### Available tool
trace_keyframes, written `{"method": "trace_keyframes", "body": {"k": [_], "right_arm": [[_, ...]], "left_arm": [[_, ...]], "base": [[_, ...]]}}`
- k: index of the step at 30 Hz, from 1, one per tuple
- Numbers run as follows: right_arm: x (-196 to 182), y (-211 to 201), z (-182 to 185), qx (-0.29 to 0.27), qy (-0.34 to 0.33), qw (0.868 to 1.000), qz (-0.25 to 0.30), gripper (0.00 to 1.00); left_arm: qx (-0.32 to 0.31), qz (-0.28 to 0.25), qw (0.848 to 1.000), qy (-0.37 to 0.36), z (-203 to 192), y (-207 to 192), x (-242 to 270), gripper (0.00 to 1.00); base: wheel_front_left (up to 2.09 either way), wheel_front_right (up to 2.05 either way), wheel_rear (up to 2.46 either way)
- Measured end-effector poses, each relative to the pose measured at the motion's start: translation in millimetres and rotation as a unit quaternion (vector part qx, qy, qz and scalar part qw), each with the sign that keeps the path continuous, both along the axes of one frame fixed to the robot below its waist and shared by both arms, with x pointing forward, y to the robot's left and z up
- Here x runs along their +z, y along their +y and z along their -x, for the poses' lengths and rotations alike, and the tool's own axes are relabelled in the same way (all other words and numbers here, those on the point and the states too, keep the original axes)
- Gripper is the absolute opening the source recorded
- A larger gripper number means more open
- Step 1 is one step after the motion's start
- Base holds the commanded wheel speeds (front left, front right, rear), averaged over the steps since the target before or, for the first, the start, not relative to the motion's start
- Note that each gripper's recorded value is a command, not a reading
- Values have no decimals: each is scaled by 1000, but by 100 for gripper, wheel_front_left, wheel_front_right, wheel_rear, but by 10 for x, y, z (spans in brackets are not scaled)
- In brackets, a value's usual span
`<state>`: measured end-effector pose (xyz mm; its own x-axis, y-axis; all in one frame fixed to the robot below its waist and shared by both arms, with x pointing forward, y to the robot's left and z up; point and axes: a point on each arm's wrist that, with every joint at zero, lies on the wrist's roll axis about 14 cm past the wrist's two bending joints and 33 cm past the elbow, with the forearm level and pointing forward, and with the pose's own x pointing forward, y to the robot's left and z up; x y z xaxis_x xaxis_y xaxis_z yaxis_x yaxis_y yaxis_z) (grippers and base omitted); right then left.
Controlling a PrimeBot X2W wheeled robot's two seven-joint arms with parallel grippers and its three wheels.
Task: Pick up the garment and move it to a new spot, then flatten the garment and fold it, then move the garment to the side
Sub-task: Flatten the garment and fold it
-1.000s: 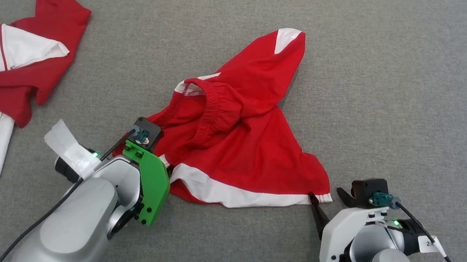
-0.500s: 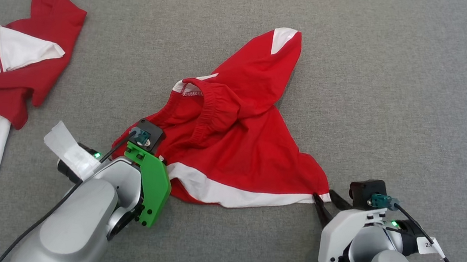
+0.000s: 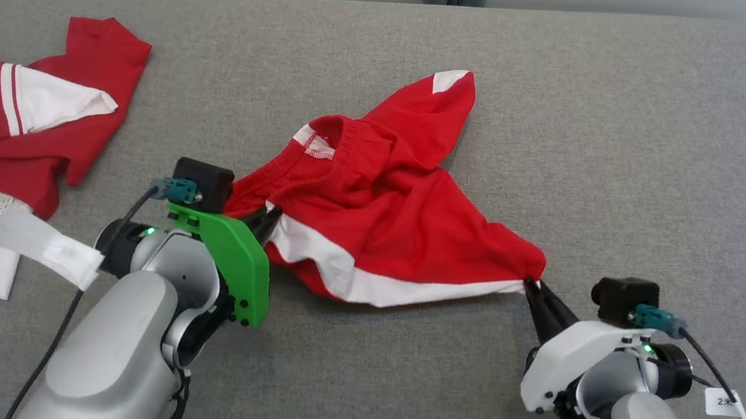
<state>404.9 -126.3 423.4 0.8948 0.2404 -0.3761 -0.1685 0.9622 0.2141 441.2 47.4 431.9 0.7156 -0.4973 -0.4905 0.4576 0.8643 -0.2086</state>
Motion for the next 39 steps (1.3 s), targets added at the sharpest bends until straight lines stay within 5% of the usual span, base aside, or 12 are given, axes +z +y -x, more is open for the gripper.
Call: {"method": "trace_keyframes", "body": {"k": [4,9,14,21,23,24,25,27,28,39], "right_arm": [[437,-162,-148,-36,-72,996,-33,0],[890,-393,-251,-63,-146,987,-10,0],[897,-505,-192,-70,-140,987,27,0],[401,-444,-20,-54,-71,995,53,0],[266,-398,21,-46,-53,996,55,0],[199,-373,43,-41,-44,997,55,0],[145,-355,63,-39,-37,997,55,0],[49,-325,93,-33,-22,998,56,54],[15,-314,104,-31,-17,998,56,100],[-53,-310,175,-32,-9,998,52,100]], "left_arm": [[31,87,994,-54,-135,-47,490,0],[50,147,982,-108,-204,-98,876,0],[50,141,984,-98,-136,-187,786,6],[63,94,993,-25,119,-121,154,14],[60,76,995,-10,198,-97,-2,30],[58,68,996,-3,236,-86,-68,57],[56,61,997,2,271,-79,-125,100],[47,47,998,9,328,-79,-210,100],[45,44,998,10,346,-83,-231,100],[13,14,1000,-14,437,-146,-216,100]], "base": [[0,0,0],[0,0,0],[0,0,0],[0,0,0],[0,0,0],[0,0,0],[0,0,0],[0,0,0],[0,0,0],[0,0,0]]}}
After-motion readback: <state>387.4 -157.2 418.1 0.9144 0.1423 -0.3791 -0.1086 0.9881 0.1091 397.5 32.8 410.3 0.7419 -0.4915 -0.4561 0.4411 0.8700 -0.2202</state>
